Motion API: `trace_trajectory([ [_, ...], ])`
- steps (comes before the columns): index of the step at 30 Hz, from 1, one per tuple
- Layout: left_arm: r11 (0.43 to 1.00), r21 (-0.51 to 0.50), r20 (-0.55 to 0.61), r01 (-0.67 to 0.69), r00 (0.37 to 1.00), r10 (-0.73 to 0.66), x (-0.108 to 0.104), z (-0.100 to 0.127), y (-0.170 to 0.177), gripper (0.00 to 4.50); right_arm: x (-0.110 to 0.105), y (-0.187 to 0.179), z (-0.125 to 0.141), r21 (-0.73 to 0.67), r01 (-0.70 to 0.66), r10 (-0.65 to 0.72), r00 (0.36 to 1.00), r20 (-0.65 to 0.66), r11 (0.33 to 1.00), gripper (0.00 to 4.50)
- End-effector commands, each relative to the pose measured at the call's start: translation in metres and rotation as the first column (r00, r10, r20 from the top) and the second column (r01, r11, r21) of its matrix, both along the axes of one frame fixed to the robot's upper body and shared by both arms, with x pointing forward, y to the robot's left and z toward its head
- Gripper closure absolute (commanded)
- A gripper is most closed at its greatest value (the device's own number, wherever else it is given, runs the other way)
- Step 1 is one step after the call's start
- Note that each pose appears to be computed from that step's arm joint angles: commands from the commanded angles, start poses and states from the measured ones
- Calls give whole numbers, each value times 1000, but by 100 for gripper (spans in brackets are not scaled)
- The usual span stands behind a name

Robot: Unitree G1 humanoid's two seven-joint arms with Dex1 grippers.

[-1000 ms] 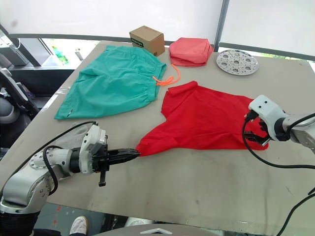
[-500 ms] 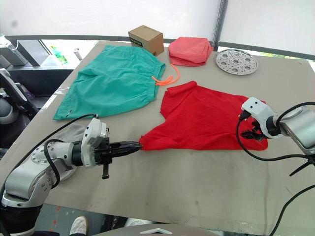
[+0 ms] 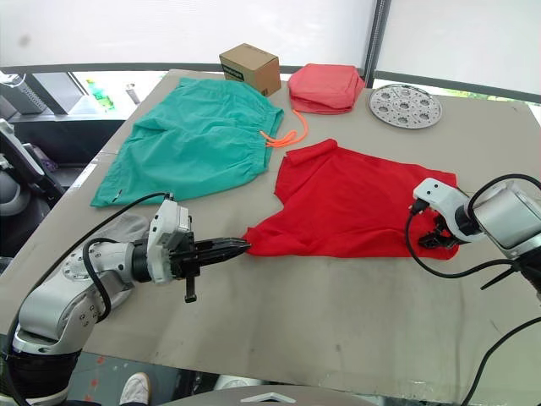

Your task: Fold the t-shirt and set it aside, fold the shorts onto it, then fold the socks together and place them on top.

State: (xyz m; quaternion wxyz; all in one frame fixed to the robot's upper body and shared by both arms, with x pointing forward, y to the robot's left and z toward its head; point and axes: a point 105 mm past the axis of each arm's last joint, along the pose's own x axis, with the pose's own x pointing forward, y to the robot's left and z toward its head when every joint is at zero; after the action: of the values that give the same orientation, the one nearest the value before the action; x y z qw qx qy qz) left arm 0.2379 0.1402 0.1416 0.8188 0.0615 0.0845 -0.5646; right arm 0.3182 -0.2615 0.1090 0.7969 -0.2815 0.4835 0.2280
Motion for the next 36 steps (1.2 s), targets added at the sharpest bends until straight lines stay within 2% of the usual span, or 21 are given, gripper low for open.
trace_trajectory([
  [1,1000,-10,56,13,998,-13,-2,8,-5,450,3,-3,4,-25,-19,20,1000,10,999,245],
  [5,1000,-16,56,-9,998,10,-1,6,-4,450,-3,-4,14,-28,-24,25,999,30,999,427],
  [6,1000,-16,56,-14,998,15,0,5,-3,450,-5,-4,15,-24,-23,24,999,32,999,445],
  [16,998,-21,79,-67,995,68,19,1,4,450,-38,6,39,37,5,-10,989,149,999,445],
  [22,983,-127,30,-135,990,140,36,11,11,450,-58,11,46,91,10,-27,982,189,996,445],
  [26,965,-195,-62,-173,985,164,42,16,23,450,-76,22,55,229,-21,-31,975,222,973,445],
  [30,977,-171,-108,-124,988,106,37,12,25,450,-92,21,54,272,3,-67,972,225,962,445],
  [36,993,-107,-167,-39,986,20,25,4,30,450,-124,28,53,336,-36,-31,981,193,941,445],
])
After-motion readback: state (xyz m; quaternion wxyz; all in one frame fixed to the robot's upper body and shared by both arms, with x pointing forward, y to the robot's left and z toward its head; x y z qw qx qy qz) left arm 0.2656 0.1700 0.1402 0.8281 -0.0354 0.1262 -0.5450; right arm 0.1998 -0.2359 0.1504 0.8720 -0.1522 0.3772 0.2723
